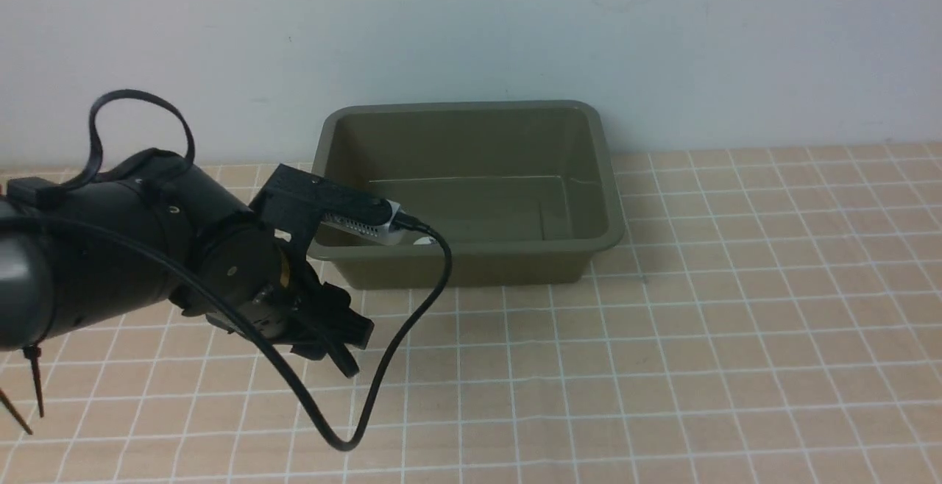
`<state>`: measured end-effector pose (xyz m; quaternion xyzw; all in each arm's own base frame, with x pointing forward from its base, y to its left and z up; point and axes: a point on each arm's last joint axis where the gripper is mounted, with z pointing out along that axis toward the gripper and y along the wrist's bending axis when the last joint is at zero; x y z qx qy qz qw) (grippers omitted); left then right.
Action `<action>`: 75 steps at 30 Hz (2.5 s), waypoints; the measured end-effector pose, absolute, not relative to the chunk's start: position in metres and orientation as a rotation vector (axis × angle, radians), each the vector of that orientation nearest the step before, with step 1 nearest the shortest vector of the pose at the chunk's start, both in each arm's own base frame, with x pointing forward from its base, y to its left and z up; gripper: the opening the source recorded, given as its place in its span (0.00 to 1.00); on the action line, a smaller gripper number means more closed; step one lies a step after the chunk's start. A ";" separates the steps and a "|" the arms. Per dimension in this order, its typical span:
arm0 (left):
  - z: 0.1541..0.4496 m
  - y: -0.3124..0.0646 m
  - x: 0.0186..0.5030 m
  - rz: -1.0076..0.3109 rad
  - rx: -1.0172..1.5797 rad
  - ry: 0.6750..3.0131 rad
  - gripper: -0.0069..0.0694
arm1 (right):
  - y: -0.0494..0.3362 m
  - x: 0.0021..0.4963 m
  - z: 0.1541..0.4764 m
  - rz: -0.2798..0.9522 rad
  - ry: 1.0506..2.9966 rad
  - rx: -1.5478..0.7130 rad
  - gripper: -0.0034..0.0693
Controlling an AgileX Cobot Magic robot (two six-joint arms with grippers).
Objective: Put the table tennis balls into the box on the light coffee tablecloth.
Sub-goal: 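Reach for and grasp a ping pong ball on the table beside the basket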
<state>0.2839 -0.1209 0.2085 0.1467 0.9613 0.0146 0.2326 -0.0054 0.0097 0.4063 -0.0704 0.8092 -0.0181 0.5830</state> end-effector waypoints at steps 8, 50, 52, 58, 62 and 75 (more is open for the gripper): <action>0.198 -0.122 0.292 0.062 0.381 2.625 0.57 | 0.010 -0.005 0.406 -0.042 1.890 -0.164 0.02; 0.155 -0.123 0.314 0.131 0.277 2.613 0.57 | 0.013 -0.005 0.408 0.002 1.866 -0.172 0.02; 0.154 -0.118 0.317 0.137 0.249 2.615 0.56 | 0.013 -0.005 0.408 0.002 1.866 -0.172 0.02; 0.153 -0.110 0.320 0.144 0.205 2.623 0.54 | 0.013 -0.005 0.408 -0.001 1.865 -0.183 0.02; 0.153 -0.111 0.320 0.121 0.206 2.616 0.54 | 0.013 -0.005 0.408 -0.003 1.860 -0.183 0.02; 0.136 -0.112 0.322 0.125 0.208 2.657 0.54 | 0.013 -0.005 0.409 -0.006 1.854 -0.185 0.02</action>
